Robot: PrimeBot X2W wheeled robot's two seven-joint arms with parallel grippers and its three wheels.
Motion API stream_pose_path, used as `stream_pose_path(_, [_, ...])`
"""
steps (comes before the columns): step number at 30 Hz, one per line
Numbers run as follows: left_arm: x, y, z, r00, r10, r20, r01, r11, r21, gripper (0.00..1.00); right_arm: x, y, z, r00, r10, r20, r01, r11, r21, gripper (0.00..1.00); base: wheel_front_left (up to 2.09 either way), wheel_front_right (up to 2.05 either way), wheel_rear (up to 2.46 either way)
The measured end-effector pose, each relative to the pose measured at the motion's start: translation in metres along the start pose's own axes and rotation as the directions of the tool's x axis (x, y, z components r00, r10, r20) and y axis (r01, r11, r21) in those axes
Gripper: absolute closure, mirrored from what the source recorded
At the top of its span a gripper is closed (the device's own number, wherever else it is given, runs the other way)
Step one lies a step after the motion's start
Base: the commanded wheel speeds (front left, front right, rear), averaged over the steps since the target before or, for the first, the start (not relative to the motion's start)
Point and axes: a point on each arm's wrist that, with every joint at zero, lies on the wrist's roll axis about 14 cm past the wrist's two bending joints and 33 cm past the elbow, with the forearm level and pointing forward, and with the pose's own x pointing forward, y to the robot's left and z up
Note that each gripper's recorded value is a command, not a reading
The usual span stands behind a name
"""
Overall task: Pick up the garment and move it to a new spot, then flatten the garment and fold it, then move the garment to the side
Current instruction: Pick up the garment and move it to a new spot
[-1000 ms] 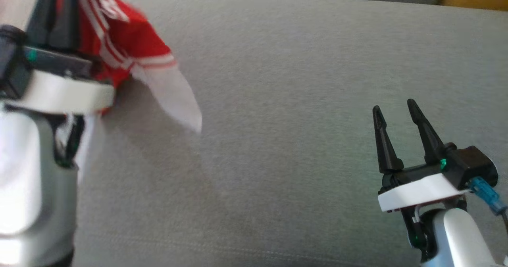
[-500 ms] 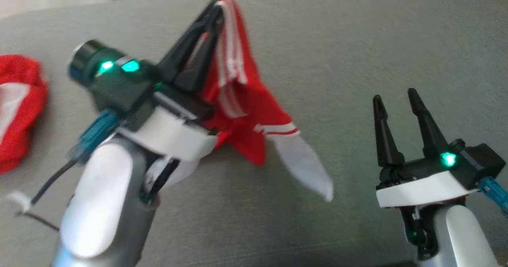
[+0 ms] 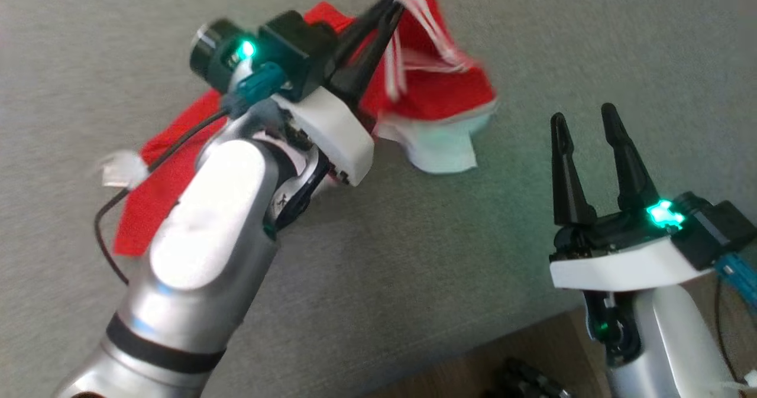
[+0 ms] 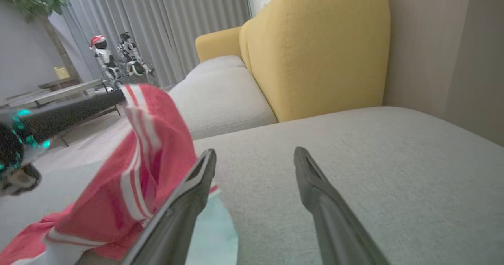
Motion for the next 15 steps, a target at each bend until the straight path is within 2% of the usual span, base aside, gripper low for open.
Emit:
stream_pose_path(4, [0.003,0.002,-0.061,0.989,-0.01,-0.151,-0.003,0.996,-0.088,1.0,0.001,-0.01,-0.01,0.999,-0.03,-0.025,0.029,0.999,-0.015,0.0,0.0,0.0,0.0])
stream_pose_path(10, [-0.007,0.002,-0.095,0.97,-0.011,-0.245,-0.024,0.99,-0.14,1.0,0.008,-0.005,-0.019,0.999,-0.01,-0.043,0.01,1.0,-0.008,0.0,0.0,0.0,0.0])
stream_pose_path(11, [-0.009,0.002,-0.095,0.97,-0.01,-0.243,-0.026,0.989,-0.147,0.69,0.008,-0.003,-0.02,0.999,-0.005,-0.046,0.005,1.0,-0.005,0.0,0.0,0.0,0.0])
stream_pose_path(12, [-0.011,0.002,-0.094,0.971,-0.007,-0.24,-0.03,0.988,-0.149,0.0,0.009,-0.002,-0.02,0.999,0.0,-0.047,0.0,1.0,-0.002,0.0,0.0,0.0,0.0])
stream_pose_path(15, [-0.018,0.006,-0.086,0.978,0.016,-0.208,-0.047,0.988,-0.144,0.0,0.012,0.003,-0.017,0.999,0.017,-0.035,-0.017,1.0,0.002,0.0,0.0,0.0,0.0])
